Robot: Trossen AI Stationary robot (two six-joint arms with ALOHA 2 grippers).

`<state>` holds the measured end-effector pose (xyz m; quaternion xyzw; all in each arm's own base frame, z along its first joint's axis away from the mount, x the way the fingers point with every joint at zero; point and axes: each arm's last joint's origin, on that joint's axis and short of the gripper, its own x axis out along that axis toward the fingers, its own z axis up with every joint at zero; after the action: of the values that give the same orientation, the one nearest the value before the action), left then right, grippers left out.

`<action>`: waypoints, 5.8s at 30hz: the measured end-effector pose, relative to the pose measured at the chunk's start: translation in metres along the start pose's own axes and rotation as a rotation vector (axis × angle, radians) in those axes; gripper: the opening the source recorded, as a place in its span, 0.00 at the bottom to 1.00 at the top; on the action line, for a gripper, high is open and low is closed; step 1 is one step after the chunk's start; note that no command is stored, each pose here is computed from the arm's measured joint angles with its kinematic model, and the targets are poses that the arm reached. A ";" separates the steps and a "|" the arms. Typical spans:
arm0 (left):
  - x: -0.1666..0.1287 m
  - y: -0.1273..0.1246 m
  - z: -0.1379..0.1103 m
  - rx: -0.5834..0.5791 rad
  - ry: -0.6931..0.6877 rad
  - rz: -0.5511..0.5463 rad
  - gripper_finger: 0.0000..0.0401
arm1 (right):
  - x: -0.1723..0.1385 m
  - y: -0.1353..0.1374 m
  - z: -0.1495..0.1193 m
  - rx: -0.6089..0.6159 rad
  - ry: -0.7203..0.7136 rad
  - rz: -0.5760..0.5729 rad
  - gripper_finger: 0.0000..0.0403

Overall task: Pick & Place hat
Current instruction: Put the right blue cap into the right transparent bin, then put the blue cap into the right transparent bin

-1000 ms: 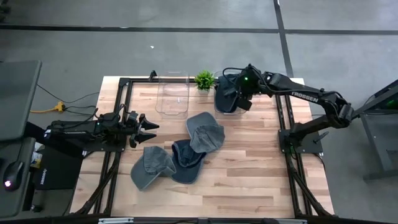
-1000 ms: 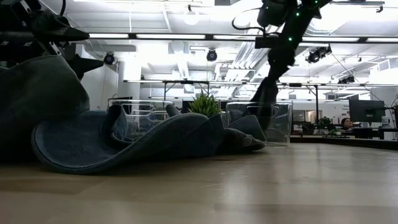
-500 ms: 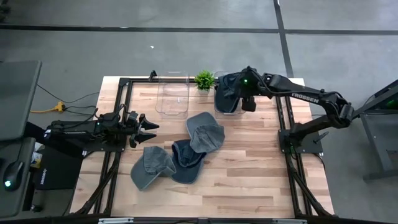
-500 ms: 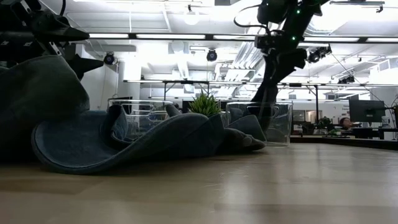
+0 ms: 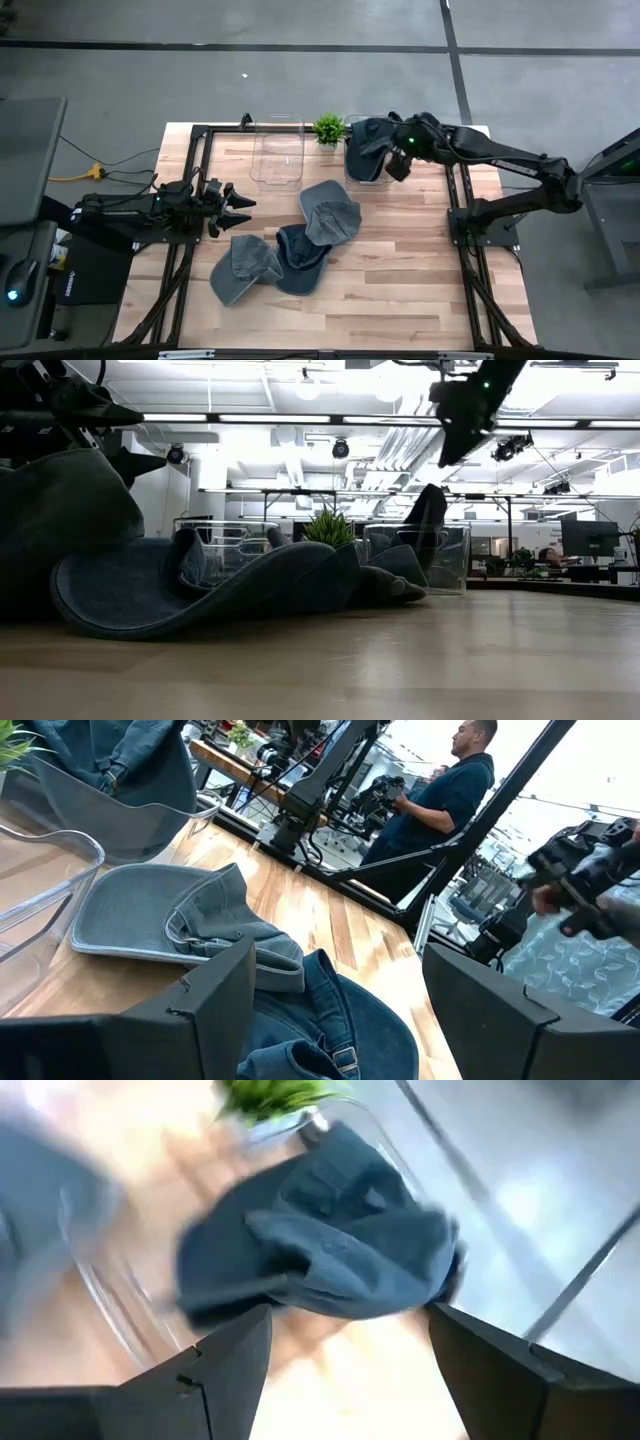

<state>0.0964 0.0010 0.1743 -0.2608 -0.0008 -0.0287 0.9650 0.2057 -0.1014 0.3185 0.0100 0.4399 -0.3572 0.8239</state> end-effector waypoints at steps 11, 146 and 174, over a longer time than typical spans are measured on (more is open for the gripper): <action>0.000 0.000 0.000 0.000 0.000 0.000 0.66 | 0.007 -0.008 0.001 0.776 0.053 0.105 0.39; 0.000 0.000 0.000 0.000 0.000 0.000 0.66 | 0.046 0.290 -0.033 1.060 0.399 0.534 0.70; 0.000 0.000 0.000 0.000 0.001 0.000 0.66 | 0.080 0.313 -0.032 1.084 0.539 0.489 0.63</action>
<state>0.0964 0.0010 0.1742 -0.2608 -0.0002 -0.0289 0.9650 0.3978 0.0961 0.1473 0.6132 0.3737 -0.3158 0.6202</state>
